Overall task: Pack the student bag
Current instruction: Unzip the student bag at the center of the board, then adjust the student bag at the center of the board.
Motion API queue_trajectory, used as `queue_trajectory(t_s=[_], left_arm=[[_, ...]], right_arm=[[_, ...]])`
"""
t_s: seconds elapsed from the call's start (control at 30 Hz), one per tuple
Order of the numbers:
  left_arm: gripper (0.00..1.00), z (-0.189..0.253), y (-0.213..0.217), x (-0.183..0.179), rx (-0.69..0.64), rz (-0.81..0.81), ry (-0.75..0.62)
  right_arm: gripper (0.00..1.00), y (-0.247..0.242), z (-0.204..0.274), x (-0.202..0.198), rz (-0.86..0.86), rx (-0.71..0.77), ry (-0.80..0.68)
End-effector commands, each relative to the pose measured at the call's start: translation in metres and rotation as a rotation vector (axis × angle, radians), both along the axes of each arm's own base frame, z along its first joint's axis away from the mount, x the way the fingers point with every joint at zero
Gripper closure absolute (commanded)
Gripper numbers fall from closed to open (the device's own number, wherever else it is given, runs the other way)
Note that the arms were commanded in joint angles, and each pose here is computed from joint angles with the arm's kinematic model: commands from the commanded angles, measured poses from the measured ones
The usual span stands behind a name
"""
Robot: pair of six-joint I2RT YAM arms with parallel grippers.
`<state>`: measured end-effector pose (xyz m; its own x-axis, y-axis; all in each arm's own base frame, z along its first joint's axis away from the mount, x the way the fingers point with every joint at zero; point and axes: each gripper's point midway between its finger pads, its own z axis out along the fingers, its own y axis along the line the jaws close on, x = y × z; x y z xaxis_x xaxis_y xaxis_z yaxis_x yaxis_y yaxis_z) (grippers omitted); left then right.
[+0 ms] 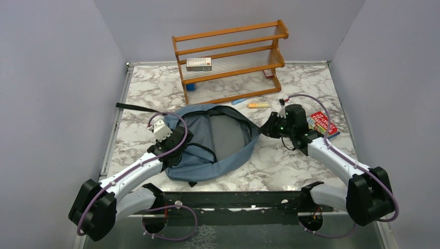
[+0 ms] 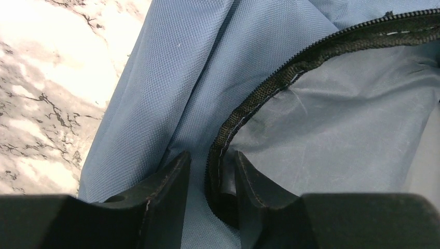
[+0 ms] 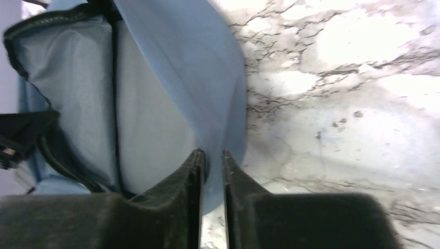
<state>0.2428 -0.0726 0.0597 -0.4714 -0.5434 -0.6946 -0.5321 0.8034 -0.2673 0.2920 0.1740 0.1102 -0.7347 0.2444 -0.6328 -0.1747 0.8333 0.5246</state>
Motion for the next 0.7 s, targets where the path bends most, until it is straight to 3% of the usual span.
queue_trajectory(t_s=[0.0, 0.23, 0.43, 0.67], left_arm=[[0.61, 0.001, 0.009, -0.001, 0.021, 0.025, -0.013], [0.61, 0.009, 0.008, 0.001, 0.010, 0.019, -0.041], [0.61, 0.017, 0.009, 0.003, 0.016, 0.013, -0.064], [0.61, 0.017, 0.007, 0.004, 0.018, 0.005, -0.058]], right_arm=[[0.71, -0.007, 0.028, 0.001, -0.008, -0.019, -0.067], [0.58, -0.007, 0.084, 0.008, 0.017, -0.025, -0.192], [0.56, 0.035, 0.121, 0.005, 0.195, 0.134, -0.230], [0.64, 0.117, 0.085, -0.007, 0.437, 0.199, -0.117]])
